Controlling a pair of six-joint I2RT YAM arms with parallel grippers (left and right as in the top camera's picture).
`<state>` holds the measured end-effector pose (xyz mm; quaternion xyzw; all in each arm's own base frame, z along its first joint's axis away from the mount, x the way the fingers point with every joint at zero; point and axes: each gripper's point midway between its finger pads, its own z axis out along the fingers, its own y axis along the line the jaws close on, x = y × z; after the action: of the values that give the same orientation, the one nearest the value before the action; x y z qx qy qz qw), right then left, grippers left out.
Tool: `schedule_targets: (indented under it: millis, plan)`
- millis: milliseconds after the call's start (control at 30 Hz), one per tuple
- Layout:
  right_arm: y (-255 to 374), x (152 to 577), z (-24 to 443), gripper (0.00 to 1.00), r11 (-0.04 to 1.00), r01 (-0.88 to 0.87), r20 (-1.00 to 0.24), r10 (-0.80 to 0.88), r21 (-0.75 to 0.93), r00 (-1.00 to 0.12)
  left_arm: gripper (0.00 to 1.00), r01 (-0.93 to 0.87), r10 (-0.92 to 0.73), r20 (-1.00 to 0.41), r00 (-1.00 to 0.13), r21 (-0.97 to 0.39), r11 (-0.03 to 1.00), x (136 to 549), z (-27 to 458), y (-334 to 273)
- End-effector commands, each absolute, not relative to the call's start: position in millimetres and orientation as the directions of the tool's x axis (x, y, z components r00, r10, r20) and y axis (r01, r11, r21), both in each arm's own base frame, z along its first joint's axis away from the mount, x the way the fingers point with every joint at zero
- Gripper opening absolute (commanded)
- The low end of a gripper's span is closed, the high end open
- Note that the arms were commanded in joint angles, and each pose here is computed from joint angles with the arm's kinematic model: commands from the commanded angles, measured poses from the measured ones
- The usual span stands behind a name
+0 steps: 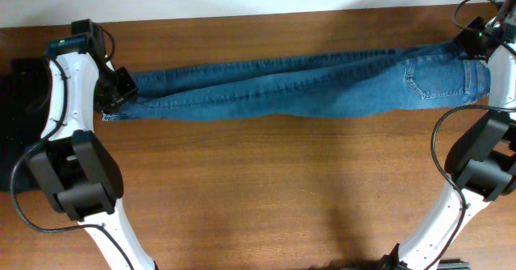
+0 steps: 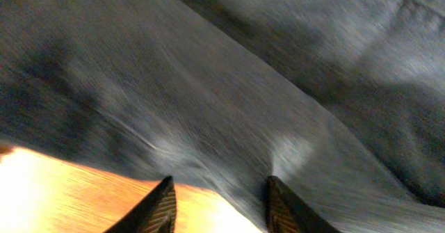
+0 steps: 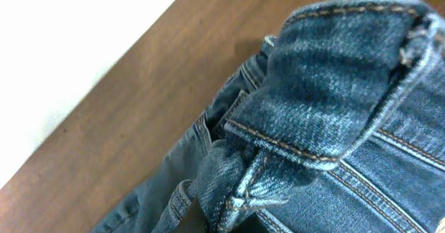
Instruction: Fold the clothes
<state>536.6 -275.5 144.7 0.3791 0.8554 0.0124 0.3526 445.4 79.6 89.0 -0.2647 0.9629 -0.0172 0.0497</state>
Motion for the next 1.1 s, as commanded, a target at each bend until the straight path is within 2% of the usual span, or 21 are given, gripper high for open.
schedule_targets:
  millis: [0,133,167,200,267,333,367,433,467,500,700,833,967,1067]
  plan:
    - [-301,537,164,0.04,0.687,0.675,-0.656,0.644,0.269,-0.394,0.44,-0.516,-0.514,-0.141,-0.846,-0.022,0.856,453,94,97]
    - [-300,545,165,0.04,0.699,0.660,-0.676,0.629,0.276,-0.384,0.45,-0.468,-0.466,-0.198,-0.863,-0.036,0.883,468,96,98]
    - [-298,548,166,0.05,0.705,0.651,-0.678,0.627,0.282,-0.384,0.48,-0.454,-0.451,-0.211,-0.867,-0.036,0.890,471,97,98]
    - [-296,550,166,0.07,0.709,0.644,-0.679,0.625,0.288,-0.384,0.52,-0.442,-0.439,-0.224,-0.870,-0.038,0.896,474,98,97]
    - [-292,555,166,0.21,0.717,0.630,-0.681,0.622,0.299,-0.386,0.59,-0.429,-0.426,-0.246,-0.871,-0.042,0.902,480,100,95]
    - [-289,559,166,0.29,0.724,0.620,-0.687,0.616,0.302,-0.385,0.64,-0.419,-0.415,-0.268,-0.869,-0.047,0.907,486,103,94]
    - [-287,561,166,0.41,0.728,0.615,-0.690,0.612,0.302,-0.385,0.65,-0.415,-0.411,-0.279,-0.868,-0.049,0.909,489,106,93]
    - [-283,566,165,0.76,0.750,0.595,-0.701,0.589,0.289,-0.402,0.65,-0.407,-0.403,-0.300,-0.864,-0.054,0.912,494,111,93]
    - [-281,568,166,0.90,0.759,0.587,-0.707,0.578,0.282,-0.408,0.66,-0.398,-0.395,-0.309,-0.865,-0.054,0.916,496,114,93]
    - [-280,570,166,0.99,0.770,0.578,-0.713,0.565,0.272,-0.416,0.68,-0.388,-0.384,-0.322,-0.865,-0.054,0.920,499,119,93]
    - [-259,585,172,0.99,0.847,0.461,-0.744,0.482,0.263,-0.462,0.73,-0.304,-0.329,-0.397,-0.857,-0.128,0.944,517,164,73]
    - [-234,592,175,0.99,0.880,0.341,-0.730,0.467,0.331,-0.498,0.76,-0.238,-0.302,-0.451,-0.840,-0.194,0.952,525,207,49]
    - [-217,579,160,0.99,0.866,0.325,-0.648,0.500,0.380,-0.574,0.76,-0.187,-0.261,-0.436,-0.861,-0.206,0.961,511,233,19]
    - [-211,558,139,1.00,0.854,0.372,-0.559,0.519,0.363,-0.647,0.75,-0.155,-0.219,-0.363,-0.906,-0.197,0.968,488,232,-7]
